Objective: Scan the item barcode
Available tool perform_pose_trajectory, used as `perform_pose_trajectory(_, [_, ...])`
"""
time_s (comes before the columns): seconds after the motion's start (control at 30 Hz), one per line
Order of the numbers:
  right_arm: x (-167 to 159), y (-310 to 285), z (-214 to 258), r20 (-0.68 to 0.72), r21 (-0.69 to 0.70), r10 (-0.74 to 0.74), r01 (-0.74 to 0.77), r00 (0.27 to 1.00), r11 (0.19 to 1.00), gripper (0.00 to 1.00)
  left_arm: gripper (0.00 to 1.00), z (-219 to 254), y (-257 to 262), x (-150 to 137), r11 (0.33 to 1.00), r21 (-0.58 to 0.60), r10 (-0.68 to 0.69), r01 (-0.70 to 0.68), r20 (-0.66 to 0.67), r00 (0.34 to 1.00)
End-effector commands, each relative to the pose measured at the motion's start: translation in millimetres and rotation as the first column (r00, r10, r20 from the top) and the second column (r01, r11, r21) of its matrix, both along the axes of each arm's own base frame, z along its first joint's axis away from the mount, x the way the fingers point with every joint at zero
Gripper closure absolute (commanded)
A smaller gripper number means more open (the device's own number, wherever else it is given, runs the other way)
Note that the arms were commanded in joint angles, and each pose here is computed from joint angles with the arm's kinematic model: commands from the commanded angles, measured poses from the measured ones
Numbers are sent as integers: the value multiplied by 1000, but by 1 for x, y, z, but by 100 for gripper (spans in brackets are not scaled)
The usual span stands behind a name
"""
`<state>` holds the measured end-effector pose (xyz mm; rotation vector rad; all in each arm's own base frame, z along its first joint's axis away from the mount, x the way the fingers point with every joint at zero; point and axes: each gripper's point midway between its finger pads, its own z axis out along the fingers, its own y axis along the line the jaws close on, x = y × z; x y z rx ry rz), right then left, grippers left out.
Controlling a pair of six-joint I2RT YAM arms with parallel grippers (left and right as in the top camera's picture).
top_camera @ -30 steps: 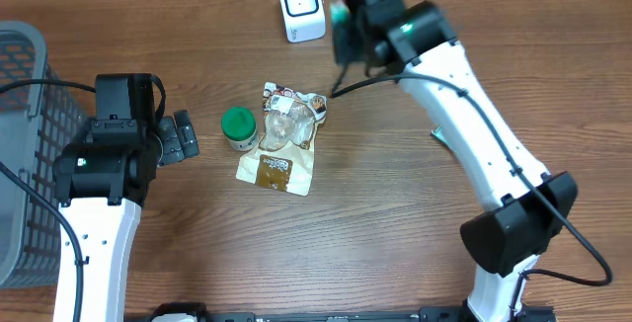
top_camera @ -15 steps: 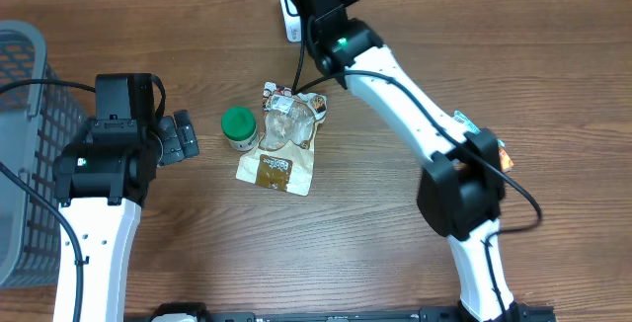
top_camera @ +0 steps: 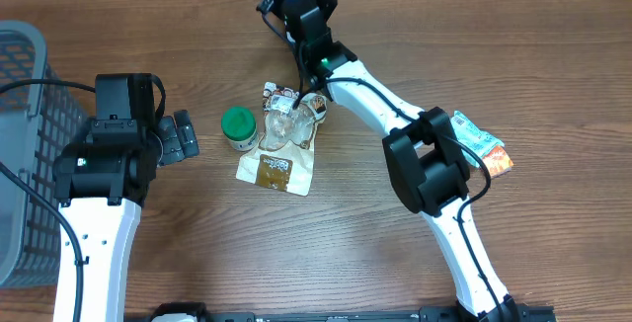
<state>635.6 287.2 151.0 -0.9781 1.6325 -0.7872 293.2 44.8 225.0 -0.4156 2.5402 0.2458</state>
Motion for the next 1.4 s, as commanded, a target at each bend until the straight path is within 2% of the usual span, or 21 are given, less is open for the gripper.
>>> perform_pose_trajectory(0.0, [2,-1,0,2,-50,10,-9,1000,999,96,0,1,3,0,1000,18,-7,7,-4,1000])
perform_pose_trajectory(0.43, [-3,-6,13,4,-66,-28,28,1000,997,96,0,1,3,0,1000,18,-7,7,-4,1000])
perform_pose_trajectory(0.7, [-24,-12,65,-45,130,-47,53,998,990,96,0,1,3,0,1000,18,-7,7,-4,1000])
perform_pose_trajectory(0.8, [-43,-20,98,-82,260,-66,85,994,962,96,0,1,3,0,1000,18,-7,7,-4,1000])
perform_pose_trajectory(0.9, [-77,-26,124,-195,430,-47,128,980,894,96,0,1,3,0,1000,18,-7,7,-4,1000])
perform_pose_trajectory(0.97, [-101,-29,133,-285,545,-34,191,958,816,96,0,1,3,0,1000,18,-7,7,-4,1000])
perform_pose_trajectory(1.03, [-130,-34,136,-412,651,-12,303,911,696,96,0,1,3,0,1000,18,-7,7,-4,1000])
perform_pose_trajectory(1.13, [-175,-50,128,-614,670,30,501,789,548,96,0,1,3,0,1000,18,-7,7,-4,1000])
perform_pose_trajectory(1.2, [-201,-71,116,-732,604,2,648,681,463,96,0,1,3,0,1000,18,-7,7,-4,1000])
perform_pose_trajectory(1.3, [-235,-122,86,-870,406,-138,847,473,342,96,0,1,3,0,1000,18,-7,7,-4,1000])
perform_pose_trajectory(1.37, [-250,-152,66,-914,281,-207,914,348,294,96,0,1,3,0,1000,18,-7,7,-4,1000])
